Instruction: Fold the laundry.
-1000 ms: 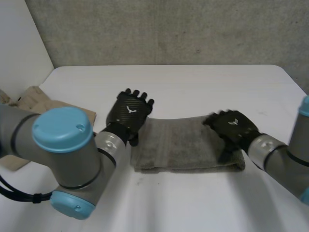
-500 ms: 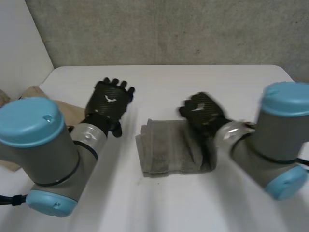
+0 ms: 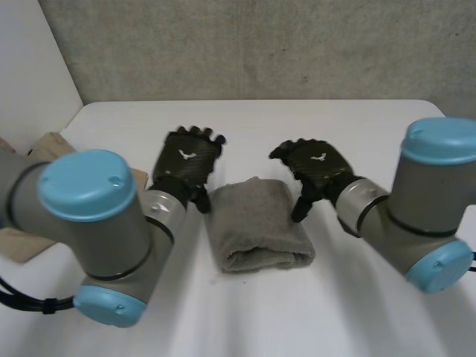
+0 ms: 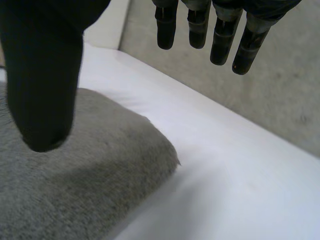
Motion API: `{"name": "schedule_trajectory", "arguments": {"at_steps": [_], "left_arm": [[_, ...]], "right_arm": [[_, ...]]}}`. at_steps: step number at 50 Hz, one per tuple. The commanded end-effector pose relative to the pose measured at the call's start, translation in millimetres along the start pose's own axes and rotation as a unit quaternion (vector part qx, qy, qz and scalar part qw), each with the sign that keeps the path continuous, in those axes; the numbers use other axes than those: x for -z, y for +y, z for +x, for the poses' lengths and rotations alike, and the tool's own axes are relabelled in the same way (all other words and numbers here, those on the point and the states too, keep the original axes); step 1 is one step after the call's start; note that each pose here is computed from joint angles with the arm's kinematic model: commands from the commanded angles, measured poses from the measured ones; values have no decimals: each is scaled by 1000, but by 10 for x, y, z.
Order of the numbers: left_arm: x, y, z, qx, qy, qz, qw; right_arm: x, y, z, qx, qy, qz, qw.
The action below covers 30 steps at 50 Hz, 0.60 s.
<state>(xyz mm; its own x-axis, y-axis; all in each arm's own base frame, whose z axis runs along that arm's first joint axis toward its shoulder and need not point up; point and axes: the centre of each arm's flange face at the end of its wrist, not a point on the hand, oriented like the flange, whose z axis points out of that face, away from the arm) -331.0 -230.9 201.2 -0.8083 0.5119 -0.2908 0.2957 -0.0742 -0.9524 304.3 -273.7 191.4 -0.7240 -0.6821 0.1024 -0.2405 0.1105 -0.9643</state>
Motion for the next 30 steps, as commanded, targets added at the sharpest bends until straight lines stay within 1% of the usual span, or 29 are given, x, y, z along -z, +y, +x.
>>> {"name": "schedule_trajectory", "arguments": {"at_steps": [1,2,6,9,16,20,24,25,28,30], "left_arm": [[-89,344,342,44,60,-75,994],[-85,447,372,46,65,-101,992],[-59,629,407,42,73,-143,986],[-67,641,383,42,69,-147,986],[-109,570,173,46,48,-156,986],[-90,535,115,45,46,-164,984],[-41,322,49,48,44,-140,988],[-20,185,11,51,42,-120,991],[16,-42,-43,56,43,-86,994],[62,-275,-86,62,51,-50,996]], "right_arm": [[-146,345,70,-40,-15,-84,996],[-156,383,66,-40,-16,-92,995],[-212,512,62,-40,-20,-112,993],[-215,534,65,-31,-21,-116,993],[-175,516,96,9,-22,-123,992],[-120,456,109,26,-22,-124,992],[-16,352,85,26,-24,-113,993],[33,321,77,25,-21,-108,994],[98,256,72,28,-14,-91,995],[171,200,81,22,2,-72,997]]}}
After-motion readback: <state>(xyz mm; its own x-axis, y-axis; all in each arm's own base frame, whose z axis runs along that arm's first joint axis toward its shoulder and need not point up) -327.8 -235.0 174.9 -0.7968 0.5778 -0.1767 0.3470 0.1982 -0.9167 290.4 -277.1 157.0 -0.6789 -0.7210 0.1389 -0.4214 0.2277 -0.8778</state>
